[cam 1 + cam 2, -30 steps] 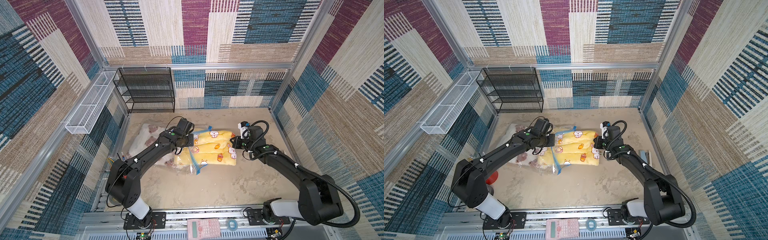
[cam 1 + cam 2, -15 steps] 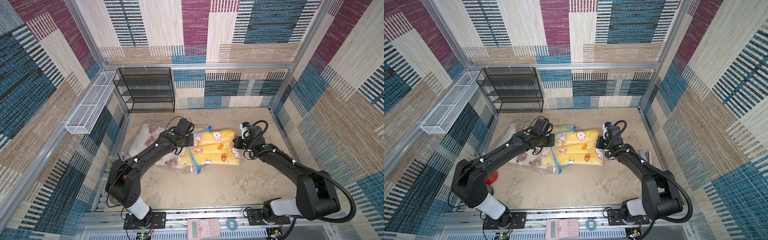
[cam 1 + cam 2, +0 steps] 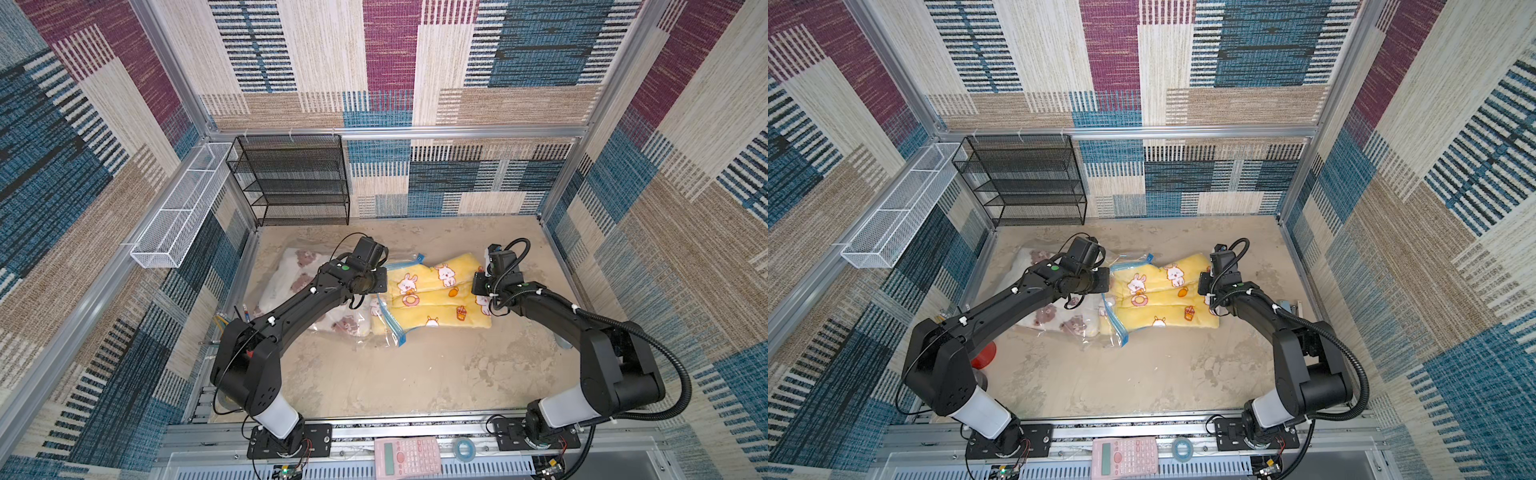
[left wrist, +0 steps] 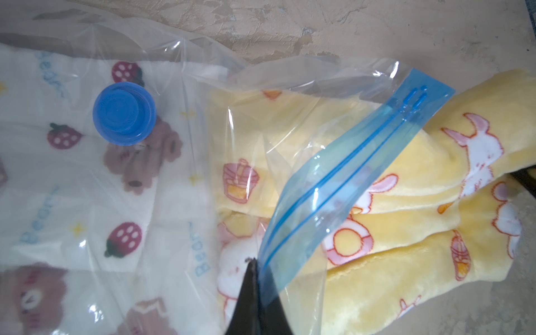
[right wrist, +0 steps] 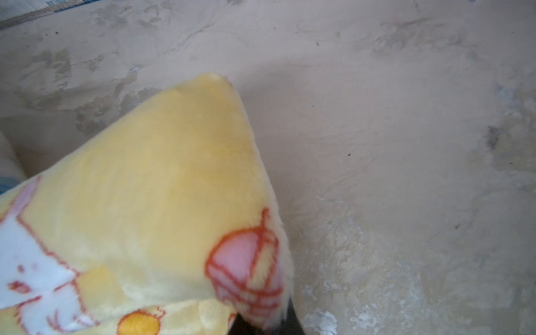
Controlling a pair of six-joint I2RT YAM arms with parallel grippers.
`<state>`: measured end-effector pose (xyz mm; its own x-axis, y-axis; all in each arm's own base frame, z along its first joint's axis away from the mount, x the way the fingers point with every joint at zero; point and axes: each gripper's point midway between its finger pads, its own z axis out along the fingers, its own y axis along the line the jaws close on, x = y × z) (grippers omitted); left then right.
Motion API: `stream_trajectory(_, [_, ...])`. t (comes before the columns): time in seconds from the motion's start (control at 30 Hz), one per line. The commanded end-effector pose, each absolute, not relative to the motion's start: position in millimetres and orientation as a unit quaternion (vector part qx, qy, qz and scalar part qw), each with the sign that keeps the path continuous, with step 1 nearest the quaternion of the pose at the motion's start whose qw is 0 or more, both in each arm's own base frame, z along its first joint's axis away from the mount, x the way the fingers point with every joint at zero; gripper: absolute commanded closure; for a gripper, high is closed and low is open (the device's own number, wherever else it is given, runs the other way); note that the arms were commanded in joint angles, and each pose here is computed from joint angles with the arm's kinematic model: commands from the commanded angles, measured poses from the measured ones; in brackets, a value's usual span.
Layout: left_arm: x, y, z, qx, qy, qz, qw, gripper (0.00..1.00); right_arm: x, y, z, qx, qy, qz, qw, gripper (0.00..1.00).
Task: Take the blanket out of the vacuum bag
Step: Take out the blanket from the vacuum bag, then place the blanket at the center of the board.
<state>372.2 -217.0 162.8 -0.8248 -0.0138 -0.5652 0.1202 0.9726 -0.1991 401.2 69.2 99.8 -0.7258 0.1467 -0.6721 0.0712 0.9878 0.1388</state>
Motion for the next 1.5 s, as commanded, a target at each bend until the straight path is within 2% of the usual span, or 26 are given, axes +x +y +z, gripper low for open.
stream_trajectory(0.0, [372.3, -212.4, 167.5, 0.028, 0.948, -0.104, 0.301, 1.0, 413.4, 45.2, 97.9, 0.074, 0.923, -0.013, 0.377, 1.0])
stream_trajectory(0.47, [371.9, -212.1, 167.8, 0.028, 0.948, -0.106, 0.3, 1.0, 442.3, -6.1, 62.2, 0.103, 0.929, -0.096, 0.343, 1.0])
stream_trajectory(0.8, [372.1, -212.2, 167.0, 0.027, 0.948, -0.109, 0.298, 1.0, 459.1, -33.1, 51.9, 0.131, 0.928, -0.11, 0.331, 1.0])
stream_trajectory(1.47, [372.0, -212.9, 166.5, 0.025, 0.948, -0.112, 0.295, 1.0, 452.8, -45.8, 41.4, 0.152, 0.928, -0.103, 0.325, 1.0])
